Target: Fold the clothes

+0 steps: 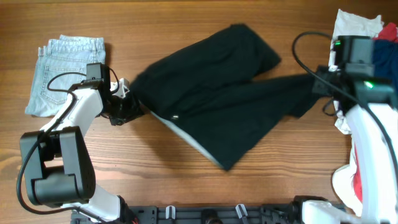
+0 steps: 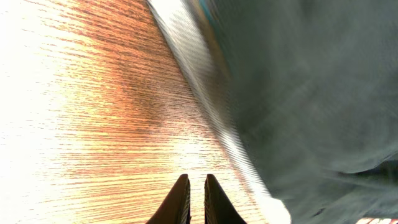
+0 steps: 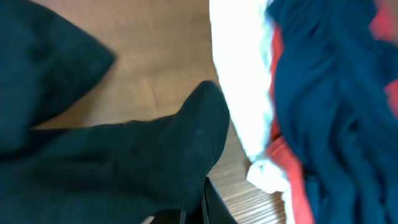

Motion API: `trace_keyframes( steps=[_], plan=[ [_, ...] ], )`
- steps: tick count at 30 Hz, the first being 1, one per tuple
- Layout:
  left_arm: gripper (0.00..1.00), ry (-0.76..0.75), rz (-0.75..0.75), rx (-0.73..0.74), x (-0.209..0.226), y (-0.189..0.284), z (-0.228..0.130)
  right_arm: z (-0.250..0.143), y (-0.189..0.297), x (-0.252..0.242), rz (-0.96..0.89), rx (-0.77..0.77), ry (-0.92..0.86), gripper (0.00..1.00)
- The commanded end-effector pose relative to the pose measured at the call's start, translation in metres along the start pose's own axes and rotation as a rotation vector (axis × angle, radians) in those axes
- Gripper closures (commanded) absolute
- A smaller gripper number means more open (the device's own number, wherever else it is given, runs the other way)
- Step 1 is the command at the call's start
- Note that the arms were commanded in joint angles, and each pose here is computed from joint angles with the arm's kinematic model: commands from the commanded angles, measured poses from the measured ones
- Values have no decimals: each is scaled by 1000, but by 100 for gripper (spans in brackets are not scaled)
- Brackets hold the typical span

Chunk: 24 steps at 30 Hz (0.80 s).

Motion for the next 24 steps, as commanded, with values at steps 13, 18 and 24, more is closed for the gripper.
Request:
trace_keyframes(
  steps=[13,18,24],
  plan=[
    [62,24,-321,246,-51,-4,-37,-52,-35,-2,3,311,91,96],
    [42,-75,-302,358,-104,-31,-61,-52,-35,-2,4,308,91,96],
    [33,-65,-277,379,-163,-65,-88,-52,-35,-2,4,308,90,96]
  ],
)
Point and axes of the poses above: each gripper's point midway between its finger pads, its own y axis back along the fingers, its own x axis along the line the jaws close on, z = x × y, the point moved 10 cm from there along y, back along the fingers, and after that the axes turned 15 degrees about -y, right-handed, at the moved point
